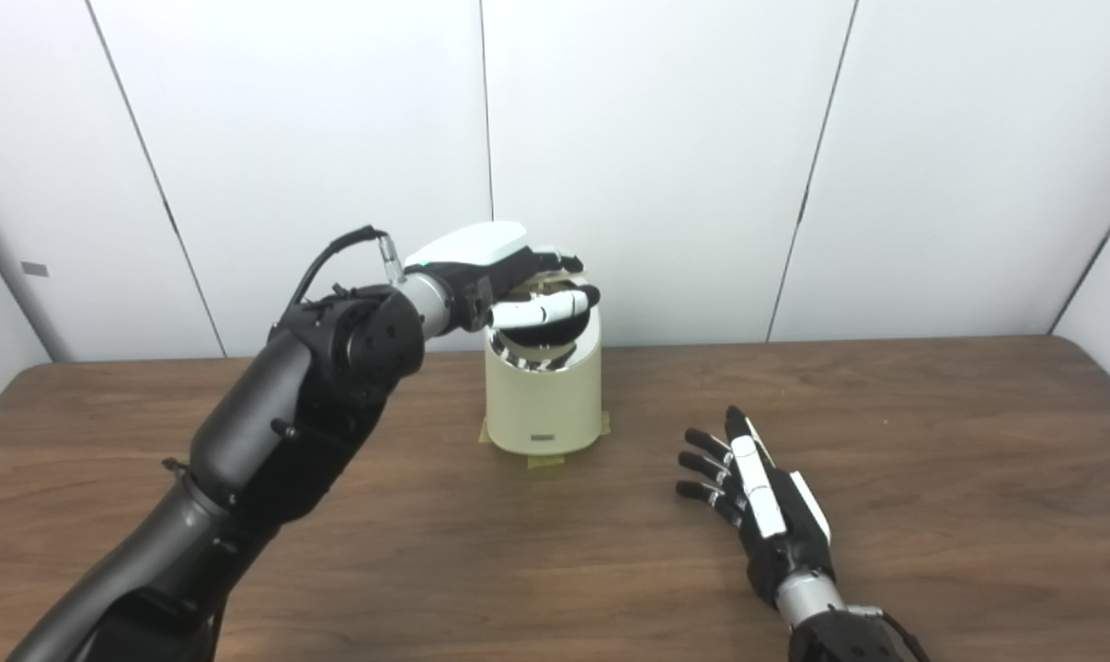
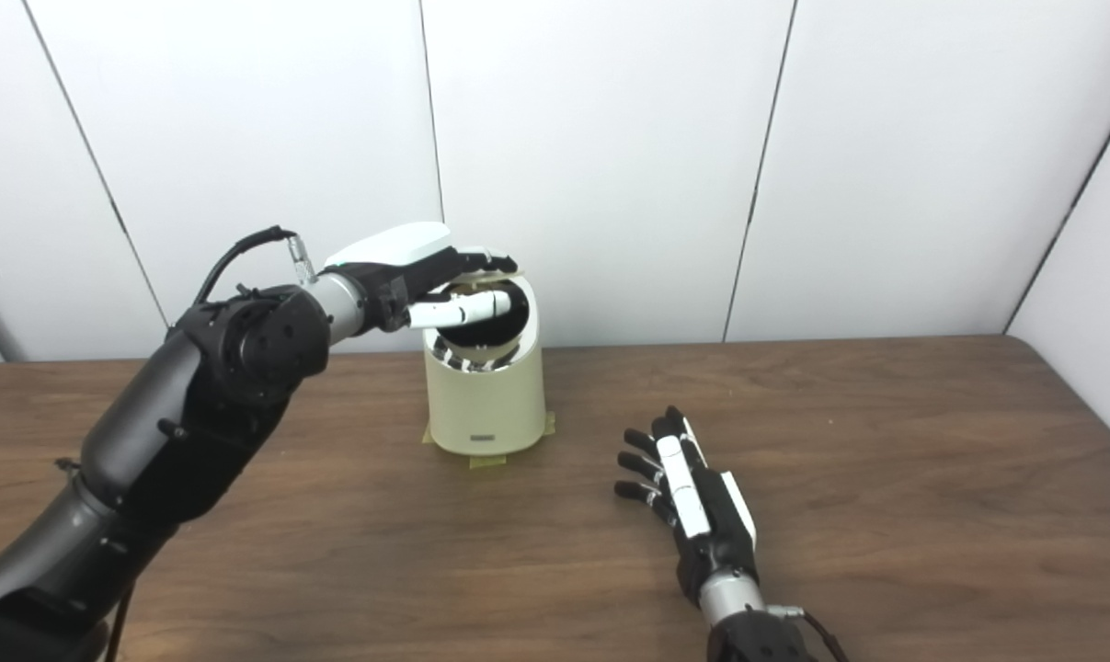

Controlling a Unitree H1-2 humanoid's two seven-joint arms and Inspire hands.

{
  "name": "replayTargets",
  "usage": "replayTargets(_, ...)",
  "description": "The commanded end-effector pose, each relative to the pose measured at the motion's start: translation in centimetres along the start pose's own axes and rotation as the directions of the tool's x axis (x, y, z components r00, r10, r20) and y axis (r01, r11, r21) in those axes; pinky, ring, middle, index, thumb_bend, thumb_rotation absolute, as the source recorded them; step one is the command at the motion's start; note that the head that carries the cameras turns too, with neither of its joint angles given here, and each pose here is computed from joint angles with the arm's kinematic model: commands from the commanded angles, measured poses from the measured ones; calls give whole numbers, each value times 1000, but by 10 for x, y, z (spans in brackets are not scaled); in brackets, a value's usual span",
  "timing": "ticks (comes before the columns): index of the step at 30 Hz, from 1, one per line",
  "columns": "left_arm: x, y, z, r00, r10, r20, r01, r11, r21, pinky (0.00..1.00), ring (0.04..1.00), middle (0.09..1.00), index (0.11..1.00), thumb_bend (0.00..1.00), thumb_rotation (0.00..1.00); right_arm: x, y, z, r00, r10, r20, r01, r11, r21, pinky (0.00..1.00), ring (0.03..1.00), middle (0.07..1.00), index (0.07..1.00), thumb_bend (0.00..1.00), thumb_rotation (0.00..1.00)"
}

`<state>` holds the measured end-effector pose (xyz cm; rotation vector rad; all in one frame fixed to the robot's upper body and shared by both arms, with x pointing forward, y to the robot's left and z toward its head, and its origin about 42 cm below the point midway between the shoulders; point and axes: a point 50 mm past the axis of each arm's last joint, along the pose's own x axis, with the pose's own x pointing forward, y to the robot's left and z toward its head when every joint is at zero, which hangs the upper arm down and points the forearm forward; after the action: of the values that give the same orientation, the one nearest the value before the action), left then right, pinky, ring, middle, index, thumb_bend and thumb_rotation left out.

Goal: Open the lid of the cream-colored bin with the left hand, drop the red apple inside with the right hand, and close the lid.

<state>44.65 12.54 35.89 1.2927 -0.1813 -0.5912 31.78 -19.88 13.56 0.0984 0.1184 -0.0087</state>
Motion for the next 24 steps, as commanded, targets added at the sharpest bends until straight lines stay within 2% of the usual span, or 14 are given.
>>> replayTargets(1, -7, 19, -2, 999, 46, -16, -45, 998, 48, 925, 951, 939, 926, 489, 1000, 3, 3, 10, 998, 20, 61, -18, 999, -34, 669, 785, 822, 992, 481, 860)
replayTargets(6, -8, 11, -7, 1000, 18, -26, -16, 997, 74, 897, 929, 923, 902, 496, 1000, 3, 2, 9, 998, 27, 62, -24, 998, -55, 676, 781, 820, 992, 486, 839)
replayTargets(14, -9, 3, -8, 1000, -13, -23, 15, 995, 100, 901, 924, 927, 916, 519, 1000, 2, 3, 10, 998, 25, 62, -21, 998, -67, 689, 791, 822, 993, 476, 854)
replayTargets(24, -6, -10, -7, 999, -47, -19, 49, 989, 138, 958, 940, 932, 919, 545, 1000, 3, 5, 10, 998, 39, 53, -36, 997, -65, 713, 806, 829, 1000, 479, 856)
